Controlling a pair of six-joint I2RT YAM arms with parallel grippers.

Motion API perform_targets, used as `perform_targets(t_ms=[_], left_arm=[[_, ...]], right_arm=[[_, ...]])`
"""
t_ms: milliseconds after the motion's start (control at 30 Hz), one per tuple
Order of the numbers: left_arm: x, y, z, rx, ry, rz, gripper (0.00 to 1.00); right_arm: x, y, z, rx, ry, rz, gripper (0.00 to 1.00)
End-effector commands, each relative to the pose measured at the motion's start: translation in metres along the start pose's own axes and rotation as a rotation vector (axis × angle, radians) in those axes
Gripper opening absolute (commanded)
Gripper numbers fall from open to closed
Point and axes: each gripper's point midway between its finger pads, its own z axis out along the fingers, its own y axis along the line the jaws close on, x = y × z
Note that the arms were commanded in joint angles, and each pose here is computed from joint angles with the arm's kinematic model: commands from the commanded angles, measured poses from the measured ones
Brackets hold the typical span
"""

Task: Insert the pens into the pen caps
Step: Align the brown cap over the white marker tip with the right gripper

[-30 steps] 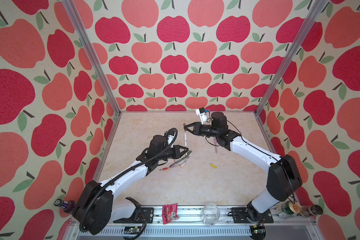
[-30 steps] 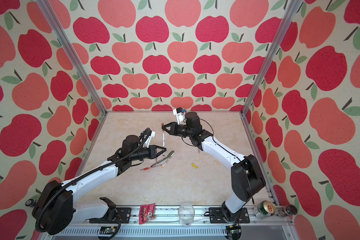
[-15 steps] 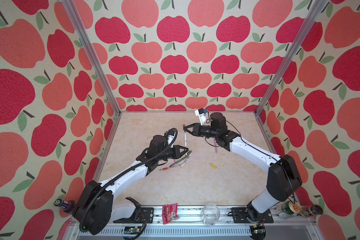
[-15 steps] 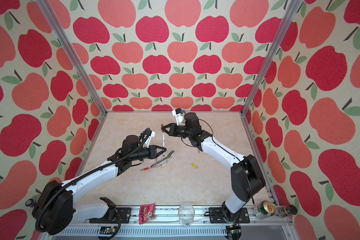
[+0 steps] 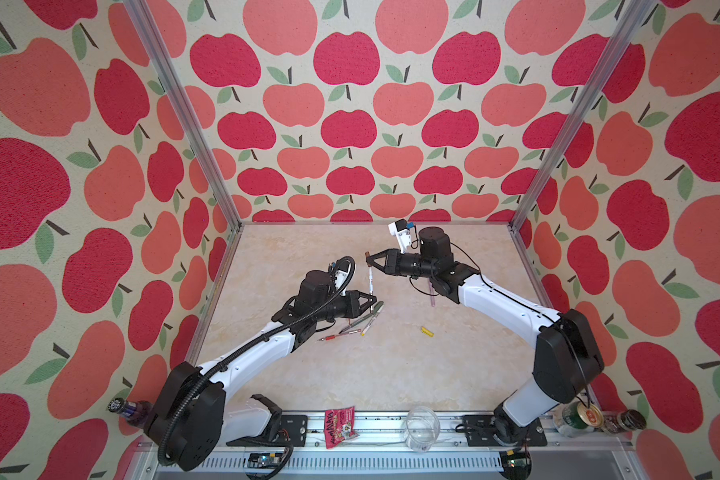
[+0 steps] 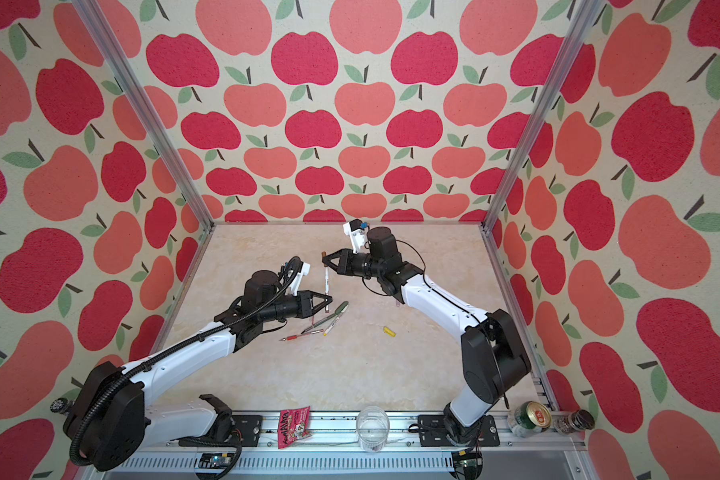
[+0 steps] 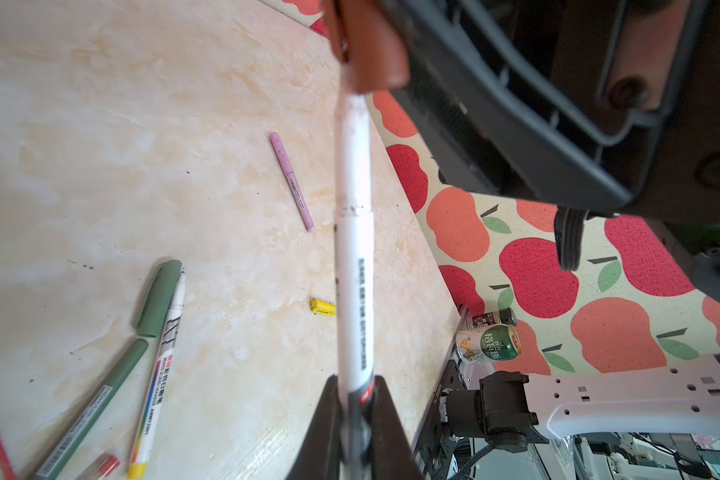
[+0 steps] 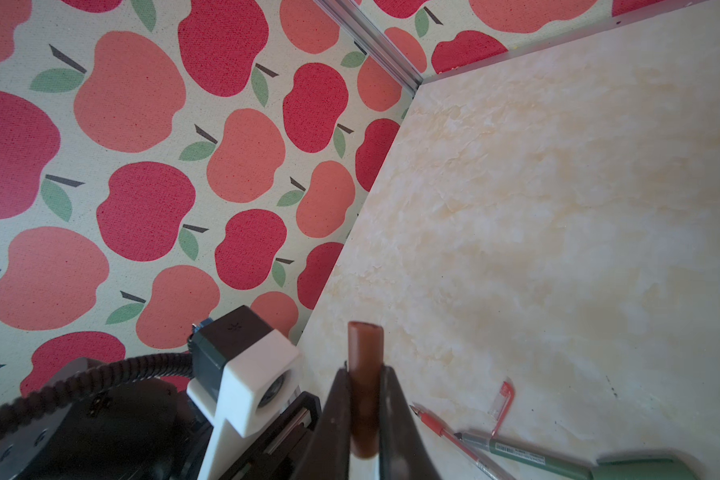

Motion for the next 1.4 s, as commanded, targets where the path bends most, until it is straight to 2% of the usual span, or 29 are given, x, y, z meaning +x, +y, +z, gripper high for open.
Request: perform_targets(t_ms=[0,633,1367], left_arm=[[-0.01,-0.013,-0.005,0.02,-0.035,0.029,0.07],[-0.004,-0.011,-0.004,0.019,-0.028,0.026,0.07],[-0.005,-0.011,-0.005,0.016,-0.032,0.03,0.07]], right_arm=[[-0.003,0.009,-0.003,-0.007,-0.009,-0.038,0.08],[-0.018,0.014,-0.007,0.005,-0.048,-0.075,0.08],[-0.019,0.009,-0.004,0.011,-0.042,-0.076,0.08]])
